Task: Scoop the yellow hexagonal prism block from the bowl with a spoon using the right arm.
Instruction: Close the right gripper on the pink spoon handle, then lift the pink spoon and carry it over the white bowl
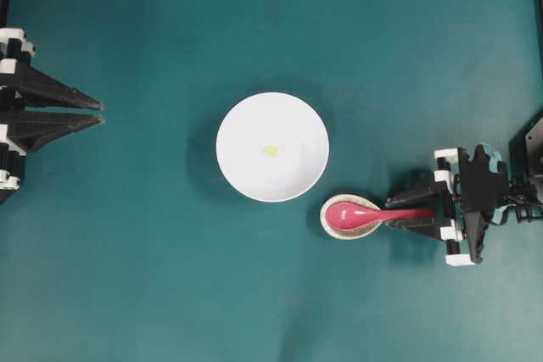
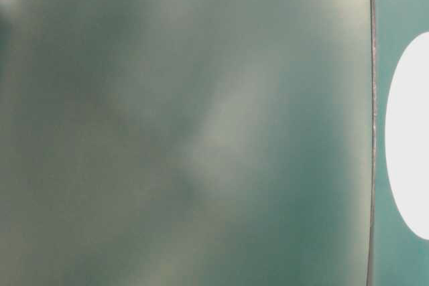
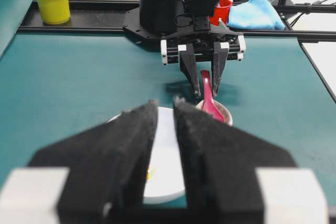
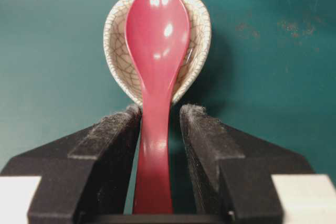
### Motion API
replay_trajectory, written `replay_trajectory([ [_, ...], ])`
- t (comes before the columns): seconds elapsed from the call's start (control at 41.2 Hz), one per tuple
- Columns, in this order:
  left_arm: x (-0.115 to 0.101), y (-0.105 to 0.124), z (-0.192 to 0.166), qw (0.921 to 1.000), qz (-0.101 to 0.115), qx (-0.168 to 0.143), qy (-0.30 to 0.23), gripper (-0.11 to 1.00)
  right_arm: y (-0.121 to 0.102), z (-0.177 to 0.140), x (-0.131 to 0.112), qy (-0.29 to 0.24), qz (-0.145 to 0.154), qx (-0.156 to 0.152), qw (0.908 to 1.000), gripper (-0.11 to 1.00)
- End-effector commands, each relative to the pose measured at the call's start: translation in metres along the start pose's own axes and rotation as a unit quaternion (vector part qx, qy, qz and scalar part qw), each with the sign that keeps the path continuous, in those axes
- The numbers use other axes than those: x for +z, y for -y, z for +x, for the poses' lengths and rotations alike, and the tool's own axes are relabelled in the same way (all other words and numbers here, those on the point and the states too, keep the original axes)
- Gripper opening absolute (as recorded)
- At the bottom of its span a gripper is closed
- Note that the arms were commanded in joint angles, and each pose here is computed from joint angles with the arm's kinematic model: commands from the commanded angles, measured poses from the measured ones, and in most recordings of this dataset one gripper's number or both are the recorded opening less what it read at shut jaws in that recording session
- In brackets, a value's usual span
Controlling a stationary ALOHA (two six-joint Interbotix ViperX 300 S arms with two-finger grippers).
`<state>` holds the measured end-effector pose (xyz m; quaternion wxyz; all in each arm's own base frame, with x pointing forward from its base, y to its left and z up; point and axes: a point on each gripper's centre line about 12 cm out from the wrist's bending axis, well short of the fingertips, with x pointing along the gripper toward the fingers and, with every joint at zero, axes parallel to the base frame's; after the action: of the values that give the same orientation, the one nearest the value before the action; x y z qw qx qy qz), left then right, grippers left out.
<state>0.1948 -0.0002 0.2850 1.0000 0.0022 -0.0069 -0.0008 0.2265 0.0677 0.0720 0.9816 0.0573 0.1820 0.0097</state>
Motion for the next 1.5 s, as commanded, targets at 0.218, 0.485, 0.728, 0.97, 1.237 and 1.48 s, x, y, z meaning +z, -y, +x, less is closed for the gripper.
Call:
replay_trajectory([
  [0.218,0.009,0.000,0.003,0.9999,0.002,0.000,0.010,0.19,-0.004,0.001,0.005,0.012,-0.005,0.010,0.9999,0.43],
  [0.485,0.009,0.000,0.003,0.9999,0.002,0.000,0.010,0.19,-0.004,0.000,0.005,0.013,-0.005,0.010,0.9999,0.43],
  [0.728,0.009,0.000,0.003,0.9999,0.001,0.000,0.010,0.19,-0.003,0.000,0.005,0.013,-0.006,0.009,0.9999,0.43],
  [0.97,0.010,0.000,0.003,0.9999,0.001,0.000,0.012,0.19,-0.003,0.000,0.005,0.014,-0.005,0.007,0.9999,0.42],
  [1.237,0.010,0.000,0.003,0.9999,0.002,0.000,0.012,0.19,-0.004,0.001,0.011,0.029,-0.001,0.007,0.9995,0.25],
  [1.48,0.010,0.000,0.003,0.9999,0.002,0.000,0.012,0.19,-0.008,-0.004,0.031,0.050,0.019,0.019,0.9984,0.25],
])
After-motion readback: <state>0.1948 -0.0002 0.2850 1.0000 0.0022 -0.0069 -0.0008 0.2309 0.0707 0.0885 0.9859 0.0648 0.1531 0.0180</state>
